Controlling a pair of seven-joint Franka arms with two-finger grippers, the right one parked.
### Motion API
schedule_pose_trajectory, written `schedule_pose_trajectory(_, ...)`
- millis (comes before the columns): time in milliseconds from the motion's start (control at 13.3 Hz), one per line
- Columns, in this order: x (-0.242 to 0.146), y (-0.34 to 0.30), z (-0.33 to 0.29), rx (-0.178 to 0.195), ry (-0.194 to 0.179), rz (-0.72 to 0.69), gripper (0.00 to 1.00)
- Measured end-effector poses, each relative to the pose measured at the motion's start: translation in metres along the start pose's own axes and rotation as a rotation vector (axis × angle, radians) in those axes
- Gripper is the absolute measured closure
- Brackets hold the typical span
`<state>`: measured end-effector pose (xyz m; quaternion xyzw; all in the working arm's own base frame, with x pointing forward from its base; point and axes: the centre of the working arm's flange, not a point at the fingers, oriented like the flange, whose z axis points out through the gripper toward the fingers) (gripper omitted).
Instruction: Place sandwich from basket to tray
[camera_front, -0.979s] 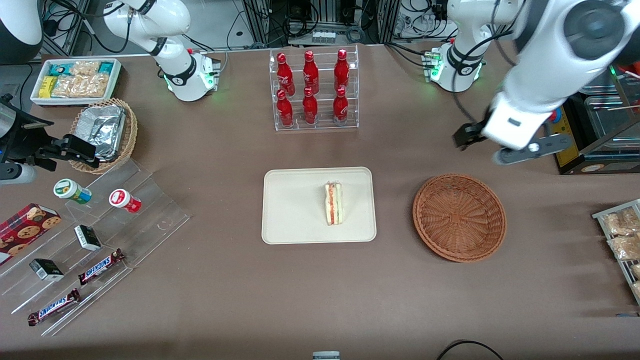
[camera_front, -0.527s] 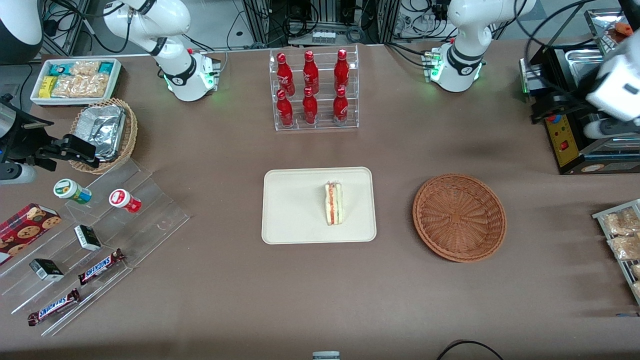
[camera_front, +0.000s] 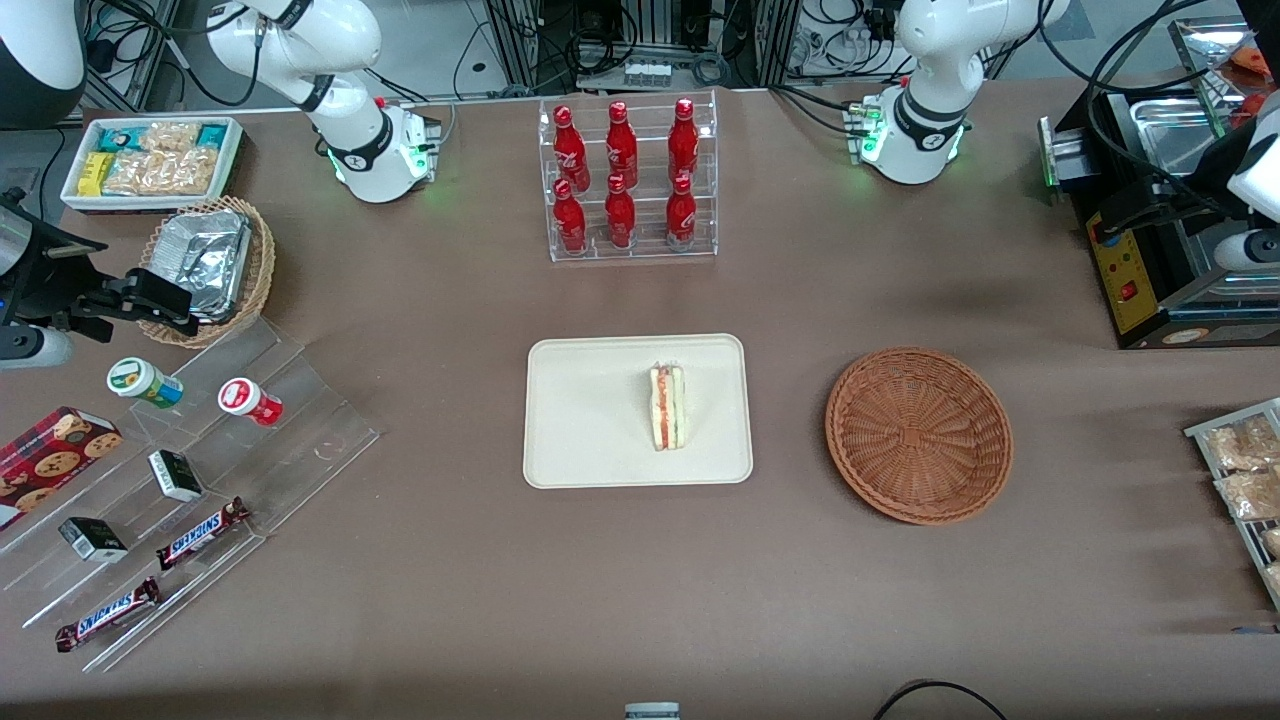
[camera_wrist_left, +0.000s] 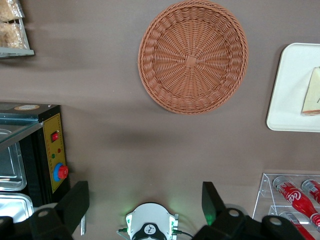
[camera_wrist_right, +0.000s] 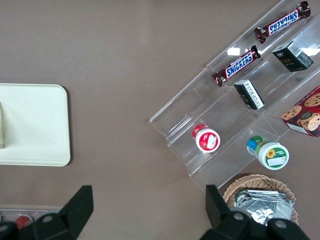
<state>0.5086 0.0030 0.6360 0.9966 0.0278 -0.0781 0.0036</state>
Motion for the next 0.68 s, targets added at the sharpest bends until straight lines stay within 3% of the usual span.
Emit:
schedule_pose_trajectory(301, -0.002, -0.017, -0.013, -0.021, 0.029, 0.086, 0.00)
schedule_pose_trajectory(678, 0.001, -0.011, -0.010, -0.018, 0.023, 0.089, 0.00)
